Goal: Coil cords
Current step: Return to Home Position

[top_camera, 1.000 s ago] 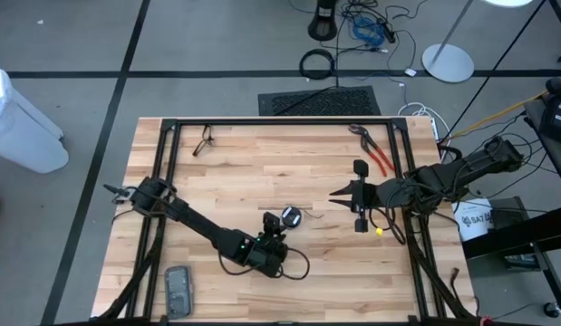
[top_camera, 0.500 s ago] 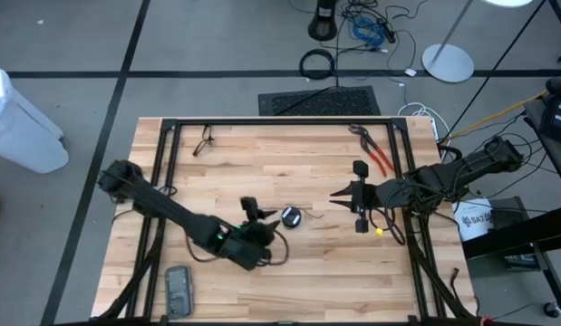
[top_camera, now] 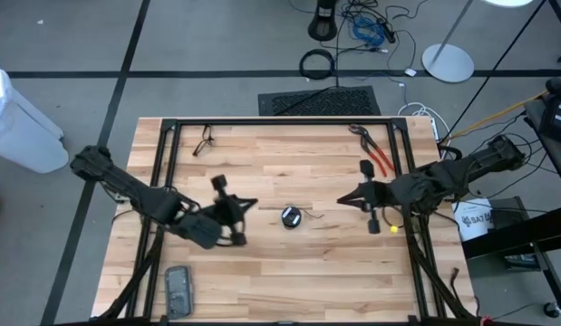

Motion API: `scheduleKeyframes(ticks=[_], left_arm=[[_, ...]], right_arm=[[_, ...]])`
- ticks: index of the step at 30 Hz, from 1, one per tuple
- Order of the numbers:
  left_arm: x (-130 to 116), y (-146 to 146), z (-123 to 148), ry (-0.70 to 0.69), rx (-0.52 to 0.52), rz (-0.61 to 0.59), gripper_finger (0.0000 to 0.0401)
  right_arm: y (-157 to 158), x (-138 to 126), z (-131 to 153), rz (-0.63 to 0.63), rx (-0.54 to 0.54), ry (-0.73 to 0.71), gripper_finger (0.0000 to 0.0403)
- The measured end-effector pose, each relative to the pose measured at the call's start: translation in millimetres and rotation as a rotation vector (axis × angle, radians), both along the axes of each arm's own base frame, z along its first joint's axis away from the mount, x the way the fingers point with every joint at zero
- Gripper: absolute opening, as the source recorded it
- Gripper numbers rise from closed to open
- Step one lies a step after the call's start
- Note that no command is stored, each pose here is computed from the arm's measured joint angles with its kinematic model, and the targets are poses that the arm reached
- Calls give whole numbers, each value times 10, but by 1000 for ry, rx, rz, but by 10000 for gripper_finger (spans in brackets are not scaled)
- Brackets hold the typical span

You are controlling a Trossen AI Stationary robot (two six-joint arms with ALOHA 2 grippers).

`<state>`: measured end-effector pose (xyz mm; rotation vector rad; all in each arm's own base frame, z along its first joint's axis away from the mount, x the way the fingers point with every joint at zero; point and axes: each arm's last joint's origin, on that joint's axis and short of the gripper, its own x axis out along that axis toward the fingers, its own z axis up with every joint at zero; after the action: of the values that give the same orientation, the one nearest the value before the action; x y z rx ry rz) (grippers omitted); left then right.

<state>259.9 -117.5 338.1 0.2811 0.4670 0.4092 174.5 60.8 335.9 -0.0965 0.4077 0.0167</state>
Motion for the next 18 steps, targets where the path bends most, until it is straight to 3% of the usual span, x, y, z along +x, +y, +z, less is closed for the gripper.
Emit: scheduleKeyframes(ticks=[5,9,13,18], left_arm=[[-377,47,178,-27,-88,3,4],[-695,-30,242,-141,-106,1,4],[-898,-73,-22,-212,-73,21,4],[-1032,-1,-548,-285,-146,46,4]], right_arm=[[-37,-310,80,11,106,-24,0],[-13,-449,-54,14,166,-52,0],[29,-458,-340,-19,153,-69,0],[61,-429,-702,-17,158,-102,0]])
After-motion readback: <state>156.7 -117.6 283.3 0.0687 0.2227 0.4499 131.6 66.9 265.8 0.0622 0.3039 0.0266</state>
